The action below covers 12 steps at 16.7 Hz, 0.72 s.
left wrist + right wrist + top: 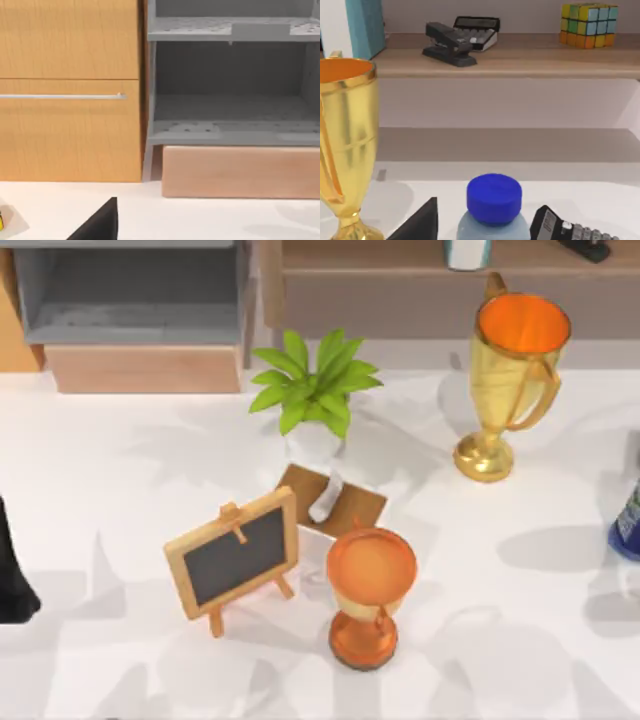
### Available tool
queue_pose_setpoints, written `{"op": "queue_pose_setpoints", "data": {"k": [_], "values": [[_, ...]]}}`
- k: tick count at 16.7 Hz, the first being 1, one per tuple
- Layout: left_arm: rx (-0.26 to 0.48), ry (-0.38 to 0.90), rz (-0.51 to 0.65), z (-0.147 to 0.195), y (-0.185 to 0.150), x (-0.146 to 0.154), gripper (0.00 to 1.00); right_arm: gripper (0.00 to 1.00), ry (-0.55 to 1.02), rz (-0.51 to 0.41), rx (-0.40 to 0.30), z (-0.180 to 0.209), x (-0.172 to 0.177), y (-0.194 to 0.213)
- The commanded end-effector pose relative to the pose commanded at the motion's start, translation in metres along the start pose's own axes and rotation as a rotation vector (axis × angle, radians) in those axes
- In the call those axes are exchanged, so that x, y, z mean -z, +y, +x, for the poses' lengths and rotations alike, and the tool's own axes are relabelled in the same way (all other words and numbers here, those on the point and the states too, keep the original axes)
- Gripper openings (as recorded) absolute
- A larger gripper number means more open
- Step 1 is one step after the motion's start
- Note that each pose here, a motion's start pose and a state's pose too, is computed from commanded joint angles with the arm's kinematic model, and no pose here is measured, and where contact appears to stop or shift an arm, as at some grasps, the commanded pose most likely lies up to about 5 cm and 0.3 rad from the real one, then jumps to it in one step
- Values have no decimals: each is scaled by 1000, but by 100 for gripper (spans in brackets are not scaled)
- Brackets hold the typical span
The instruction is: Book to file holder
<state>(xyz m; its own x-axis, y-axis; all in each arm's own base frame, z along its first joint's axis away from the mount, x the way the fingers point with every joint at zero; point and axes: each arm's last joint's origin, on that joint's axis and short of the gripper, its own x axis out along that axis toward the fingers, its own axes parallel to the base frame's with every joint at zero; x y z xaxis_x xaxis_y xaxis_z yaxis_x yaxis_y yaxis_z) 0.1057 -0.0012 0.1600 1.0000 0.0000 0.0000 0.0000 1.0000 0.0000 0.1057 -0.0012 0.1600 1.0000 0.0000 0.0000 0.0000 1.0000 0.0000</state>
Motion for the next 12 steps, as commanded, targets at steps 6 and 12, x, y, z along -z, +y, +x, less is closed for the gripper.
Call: {"op": "queue_pose_setpoints", "data": {"k": [6, 12], "values": [[24, -22, -2, 1, -5, -28, 100, 100, 0, 0, 0, 0, 0, 0], [78, -50, 0, 41, -32, -133, 100, 100, 0, 0, 0, 0, 0, 0]]}}
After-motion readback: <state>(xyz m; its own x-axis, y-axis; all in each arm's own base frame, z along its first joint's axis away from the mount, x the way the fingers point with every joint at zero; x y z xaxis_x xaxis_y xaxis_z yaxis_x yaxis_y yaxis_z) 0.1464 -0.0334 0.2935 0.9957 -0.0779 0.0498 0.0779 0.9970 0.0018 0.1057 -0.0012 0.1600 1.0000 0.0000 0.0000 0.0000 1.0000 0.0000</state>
